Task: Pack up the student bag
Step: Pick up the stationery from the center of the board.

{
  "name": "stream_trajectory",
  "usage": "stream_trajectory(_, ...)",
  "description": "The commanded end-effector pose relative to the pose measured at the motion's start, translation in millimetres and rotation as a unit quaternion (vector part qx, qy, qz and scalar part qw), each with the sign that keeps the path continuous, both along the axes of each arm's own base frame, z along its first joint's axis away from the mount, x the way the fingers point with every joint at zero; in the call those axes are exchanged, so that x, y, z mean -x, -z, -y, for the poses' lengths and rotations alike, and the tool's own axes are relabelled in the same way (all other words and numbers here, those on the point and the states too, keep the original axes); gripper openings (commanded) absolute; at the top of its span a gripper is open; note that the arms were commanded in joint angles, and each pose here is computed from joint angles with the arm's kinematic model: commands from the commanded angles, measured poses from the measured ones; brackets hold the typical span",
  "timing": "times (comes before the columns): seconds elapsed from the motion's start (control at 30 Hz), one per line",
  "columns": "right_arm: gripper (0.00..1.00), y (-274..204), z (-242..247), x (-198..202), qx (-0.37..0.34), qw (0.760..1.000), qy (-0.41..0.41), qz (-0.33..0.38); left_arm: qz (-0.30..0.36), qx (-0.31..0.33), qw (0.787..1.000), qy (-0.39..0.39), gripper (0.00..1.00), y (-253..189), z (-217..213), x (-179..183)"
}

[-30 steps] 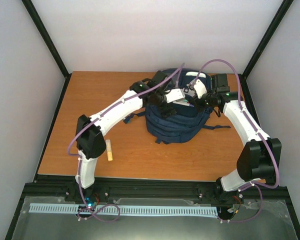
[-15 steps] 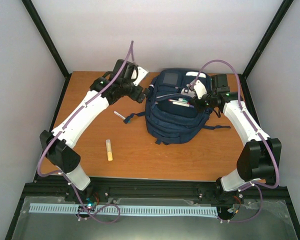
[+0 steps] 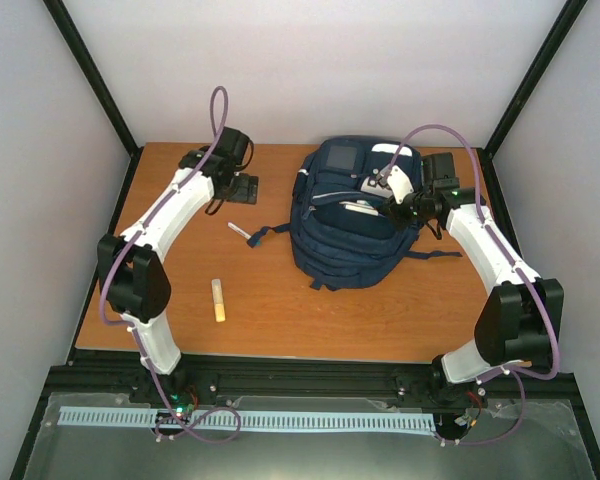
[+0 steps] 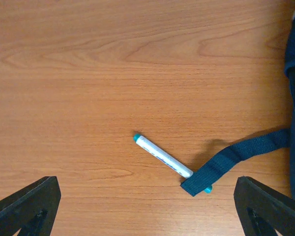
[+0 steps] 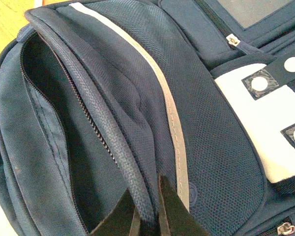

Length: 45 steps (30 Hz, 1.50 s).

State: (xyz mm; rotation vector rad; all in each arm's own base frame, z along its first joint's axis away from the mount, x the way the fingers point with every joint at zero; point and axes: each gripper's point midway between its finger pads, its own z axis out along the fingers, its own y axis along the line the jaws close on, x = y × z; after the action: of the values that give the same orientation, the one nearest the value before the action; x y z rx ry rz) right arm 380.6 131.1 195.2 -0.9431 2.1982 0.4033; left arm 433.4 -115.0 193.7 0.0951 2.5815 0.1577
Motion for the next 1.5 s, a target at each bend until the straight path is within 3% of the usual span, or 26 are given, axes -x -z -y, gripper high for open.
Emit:
stream_trajectory(0.0,0.03,-17,-2,13,-0.015,1.000,-0.019,0.007,-0.032,0.059,0.993,-0.097,1.00,20,-6,2)
stream_trajectory(0.17,0.03,-12,0,16,0.007,0.999,-0.040,-0.001,-0.087,0.119,0.978,-0.148,1.00,60,-2,-2)
stream_trajectory(0.33,0.03,-11,-1,10,0.000,0.999,-0.034,-0.002,-0.103,0.136,0.972,-0.160,1.00,85,4,-16)
stream_trajectory(0.53,0.03,-6,-1,13,-0.001,0.999,-0.033,-0.007,-0.133,0.137,0.964,-0.187,0.71,113,6,-15)
stream_trajectory(0.7,0.03,-3,1,14,0.004,1.000,-0.030,-0.007,-0.149,0.137,0.958,-0.202,0.73,126,6,-12)
stream_trajectory(1.13,0.03,4,1,16,0.003,0.999,-0.029,-0.017,-0.168,0.116,0.956,-0.212,0.58,158,4,-19)
stream_trajectory(1.3,0.03,6,0,16,0.002,0.999,-0.029,-0.020,-0.180,0.119,0.956,-0.200,0.43,167,8,-16)
stream_trajectory(1.47,0.03,5,1,16,0.002,0.999,-0.025,-0.019,-0.158,0.056,0.964,-0.205,0.28,161,-15,-17)
